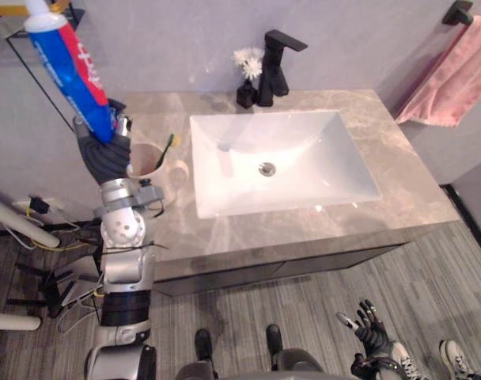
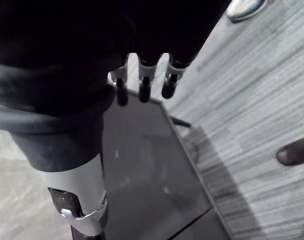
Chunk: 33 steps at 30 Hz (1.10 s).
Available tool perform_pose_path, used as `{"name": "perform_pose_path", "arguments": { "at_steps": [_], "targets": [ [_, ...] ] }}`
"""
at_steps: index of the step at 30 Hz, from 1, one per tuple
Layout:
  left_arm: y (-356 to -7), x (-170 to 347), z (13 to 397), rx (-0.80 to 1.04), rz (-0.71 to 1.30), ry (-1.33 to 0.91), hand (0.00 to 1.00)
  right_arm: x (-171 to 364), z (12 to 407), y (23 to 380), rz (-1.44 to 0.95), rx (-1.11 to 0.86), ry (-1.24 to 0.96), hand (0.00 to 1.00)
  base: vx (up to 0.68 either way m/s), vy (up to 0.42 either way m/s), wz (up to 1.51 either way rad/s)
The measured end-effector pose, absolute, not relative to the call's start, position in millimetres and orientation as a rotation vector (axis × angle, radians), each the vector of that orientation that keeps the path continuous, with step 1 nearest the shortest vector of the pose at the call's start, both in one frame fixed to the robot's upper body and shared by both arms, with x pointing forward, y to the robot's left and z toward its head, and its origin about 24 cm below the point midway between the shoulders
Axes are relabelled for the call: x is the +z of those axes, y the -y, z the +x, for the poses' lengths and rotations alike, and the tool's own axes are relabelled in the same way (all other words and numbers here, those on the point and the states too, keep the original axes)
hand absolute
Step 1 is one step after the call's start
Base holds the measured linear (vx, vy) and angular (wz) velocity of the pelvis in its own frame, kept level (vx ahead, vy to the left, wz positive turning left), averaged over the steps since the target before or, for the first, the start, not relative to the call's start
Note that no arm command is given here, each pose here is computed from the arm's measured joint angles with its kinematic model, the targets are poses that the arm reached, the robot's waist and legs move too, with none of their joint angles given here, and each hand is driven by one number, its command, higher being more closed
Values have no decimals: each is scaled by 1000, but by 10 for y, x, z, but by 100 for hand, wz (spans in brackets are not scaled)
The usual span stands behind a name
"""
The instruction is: Organize washtable
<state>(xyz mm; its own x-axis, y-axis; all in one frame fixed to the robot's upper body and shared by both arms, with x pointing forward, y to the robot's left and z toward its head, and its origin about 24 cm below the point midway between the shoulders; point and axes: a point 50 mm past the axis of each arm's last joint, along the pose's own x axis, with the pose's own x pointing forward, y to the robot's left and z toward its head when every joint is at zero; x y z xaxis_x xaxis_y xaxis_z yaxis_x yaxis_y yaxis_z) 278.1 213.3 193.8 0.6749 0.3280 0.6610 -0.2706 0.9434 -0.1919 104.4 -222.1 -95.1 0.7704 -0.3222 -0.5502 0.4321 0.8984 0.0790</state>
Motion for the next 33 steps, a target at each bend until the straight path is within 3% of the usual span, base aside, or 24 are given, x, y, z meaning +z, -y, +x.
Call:
{"name": "perform_pose_path", "arguments": {
  "at_steps": [33],
  "targets": [
    [-2129,1979,2814,350,-92,769,100,-953,1037,2221,206,-413,-559,0,0,0,0]
  ]
}}
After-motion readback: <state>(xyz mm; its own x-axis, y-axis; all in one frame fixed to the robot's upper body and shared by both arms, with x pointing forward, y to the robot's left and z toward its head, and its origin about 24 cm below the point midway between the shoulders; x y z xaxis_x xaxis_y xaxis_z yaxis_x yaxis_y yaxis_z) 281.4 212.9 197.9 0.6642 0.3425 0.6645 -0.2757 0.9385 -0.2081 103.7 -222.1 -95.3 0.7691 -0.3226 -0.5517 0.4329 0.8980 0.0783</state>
